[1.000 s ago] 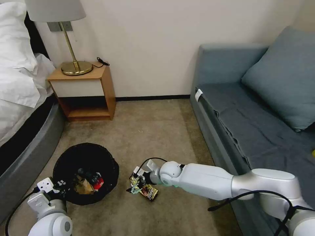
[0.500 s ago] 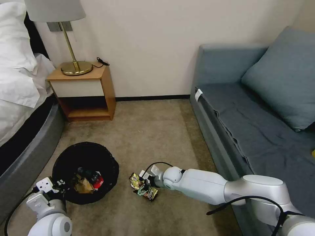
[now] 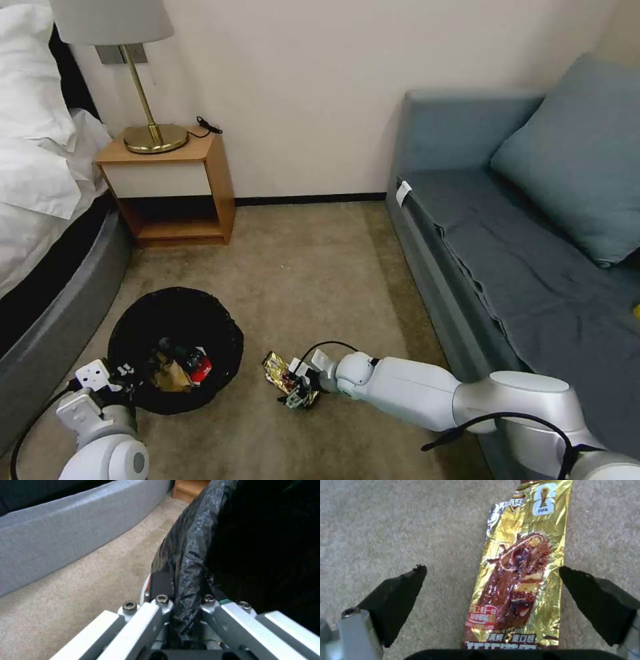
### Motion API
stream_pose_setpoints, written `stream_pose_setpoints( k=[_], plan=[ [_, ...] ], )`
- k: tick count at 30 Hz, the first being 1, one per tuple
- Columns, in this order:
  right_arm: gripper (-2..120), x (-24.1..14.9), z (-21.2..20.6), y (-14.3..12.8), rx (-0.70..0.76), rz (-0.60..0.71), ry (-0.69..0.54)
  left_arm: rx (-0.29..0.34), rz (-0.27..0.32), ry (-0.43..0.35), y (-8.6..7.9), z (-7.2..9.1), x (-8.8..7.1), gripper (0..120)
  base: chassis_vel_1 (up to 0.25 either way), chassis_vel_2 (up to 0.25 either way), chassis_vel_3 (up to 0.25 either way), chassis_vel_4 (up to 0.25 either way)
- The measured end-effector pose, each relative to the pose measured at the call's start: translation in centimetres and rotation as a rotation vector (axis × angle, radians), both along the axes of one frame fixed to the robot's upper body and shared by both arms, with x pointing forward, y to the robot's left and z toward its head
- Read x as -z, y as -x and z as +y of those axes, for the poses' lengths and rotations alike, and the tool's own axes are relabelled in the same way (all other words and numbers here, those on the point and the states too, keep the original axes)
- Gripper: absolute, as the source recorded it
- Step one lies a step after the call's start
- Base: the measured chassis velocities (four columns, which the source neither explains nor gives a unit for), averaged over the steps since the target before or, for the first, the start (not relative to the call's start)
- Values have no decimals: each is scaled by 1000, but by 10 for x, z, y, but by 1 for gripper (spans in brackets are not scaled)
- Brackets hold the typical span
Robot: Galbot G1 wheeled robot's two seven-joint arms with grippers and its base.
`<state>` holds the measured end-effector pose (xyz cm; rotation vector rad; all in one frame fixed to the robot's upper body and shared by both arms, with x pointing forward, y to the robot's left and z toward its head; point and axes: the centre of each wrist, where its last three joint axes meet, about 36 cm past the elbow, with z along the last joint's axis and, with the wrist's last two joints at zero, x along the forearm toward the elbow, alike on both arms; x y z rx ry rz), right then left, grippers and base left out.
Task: Pick up the trash bin, then pick up the garbage on the floor and place it into the trash bin.
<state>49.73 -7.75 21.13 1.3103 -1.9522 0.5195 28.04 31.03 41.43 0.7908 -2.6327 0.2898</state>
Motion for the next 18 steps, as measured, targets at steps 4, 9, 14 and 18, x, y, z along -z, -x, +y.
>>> stream_pose_setpoints(
  k=[4,9,14,18],
  plan=[
    [100,0,-2,-2,4,-10,0,1,-1,-1,0,0,0,2,0,0,0,0],
    [100,-1,-7,-6,11,-24,4,5,0,-2,-1,-2,2,2,0,0,0,0],
    [100,4,-12,-9,13,-40,24,7,-1,-4,-1,-2,3,2,0,0,0,0],
    [100,9,-16,-9,12,-52,39,9,-7,-6,-1,-3,0,2,0,0,0,0]
  ],
)
